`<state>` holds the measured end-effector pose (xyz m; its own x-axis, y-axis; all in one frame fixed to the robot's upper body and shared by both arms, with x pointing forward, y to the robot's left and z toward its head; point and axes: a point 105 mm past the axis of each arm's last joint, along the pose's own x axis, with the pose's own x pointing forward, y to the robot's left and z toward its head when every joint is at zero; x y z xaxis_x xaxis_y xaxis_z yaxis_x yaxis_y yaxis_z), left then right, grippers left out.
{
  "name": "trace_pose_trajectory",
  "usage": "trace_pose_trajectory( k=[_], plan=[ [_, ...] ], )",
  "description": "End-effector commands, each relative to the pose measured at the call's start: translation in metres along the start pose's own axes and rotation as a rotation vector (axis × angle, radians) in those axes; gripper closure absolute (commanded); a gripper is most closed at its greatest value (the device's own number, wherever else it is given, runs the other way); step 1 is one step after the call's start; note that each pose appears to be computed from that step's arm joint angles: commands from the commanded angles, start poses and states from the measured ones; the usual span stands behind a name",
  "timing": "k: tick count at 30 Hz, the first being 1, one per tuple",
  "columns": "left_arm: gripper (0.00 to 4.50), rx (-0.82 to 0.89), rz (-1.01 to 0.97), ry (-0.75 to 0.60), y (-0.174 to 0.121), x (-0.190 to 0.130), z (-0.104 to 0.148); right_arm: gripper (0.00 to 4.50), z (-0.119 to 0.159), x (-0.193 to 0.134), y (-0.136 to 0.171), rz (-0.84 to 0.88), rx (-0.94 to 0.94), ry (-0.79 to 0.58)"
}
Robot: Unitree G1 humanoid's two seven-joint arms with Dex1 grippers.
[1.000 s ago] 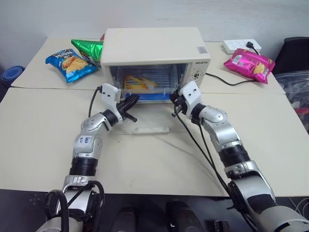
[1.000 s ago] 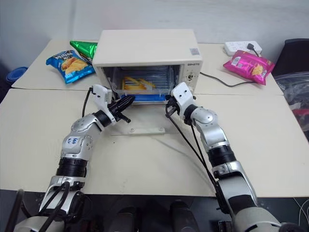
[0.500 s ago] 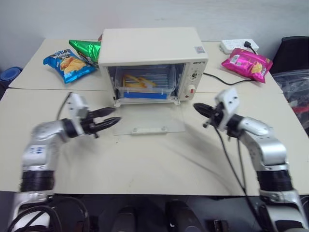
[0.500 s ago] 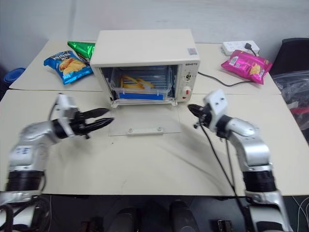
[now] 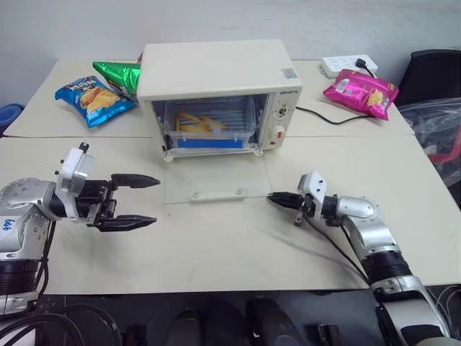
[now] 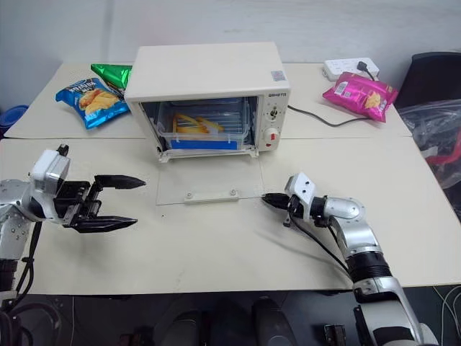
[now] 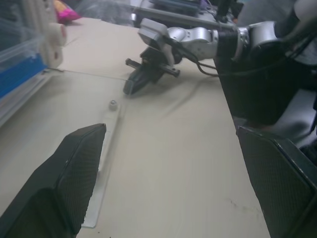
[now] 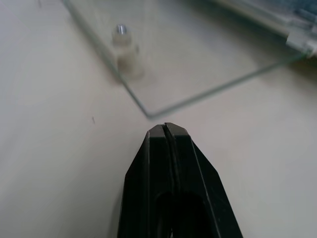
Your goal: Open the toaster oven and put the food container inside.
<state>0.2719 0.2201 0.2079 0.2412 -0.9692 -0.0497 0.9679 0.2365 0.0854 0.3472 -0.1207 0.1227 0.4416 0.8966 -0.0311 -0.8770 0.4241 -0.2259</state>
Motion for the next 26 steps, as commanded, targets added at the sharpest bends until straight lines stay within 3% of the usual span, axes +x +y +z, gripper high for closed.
trace_pose_trajectory(
  k=[1,5,7,10,12,15,20,26],
  plan=[
    [0.03,0.032,0.101,-0.078,0.008,-0.009,0.017,4.50,0.046,0.000,-0.006,-0.041,-0.041,-0.208],
    [0.03,0.138,0.336,-0.104,0.029,-0.023,0.018,4.50,0.094,-0.003,-0.017,-0.142,0.026,-0.431],
    [0.03,0.184,0.395,-0.047,0.030,-0.026,0.007,4.50,0.114,-0.009,-0.019,-0.165,0.047,-0.496],
    [0.03,0.217,0.437,0.026,0.028,-0.032,-0.010,4.50,0.127,-0.021,-0.016,-0.135,0.065,-0.488],
    [0.00,0.188,0.430,0.089,0.023,-0.037,-0.024,4.33,0.115,-0.029,0.001,-0.044,-0.114,-0.344],
    [0.00,0.175,0.442,0.133,0.020,-0.046,-0.035,3.67,0.088,-0.046,0.012,-0.006,-0.168,-0.198],
    [0.00,0.187,0.441,0.200,0.012,-0.051,-0.048,1.98,0.046,-0.083,0.038,0.064,-0.176,-0.016],
    [0.00,0.203,0.320,0.219,-0.018,-0.039,-0.066,0.01,0.037,-0.102,0.045,-0.001,-0.211,0.009]
  ],
)
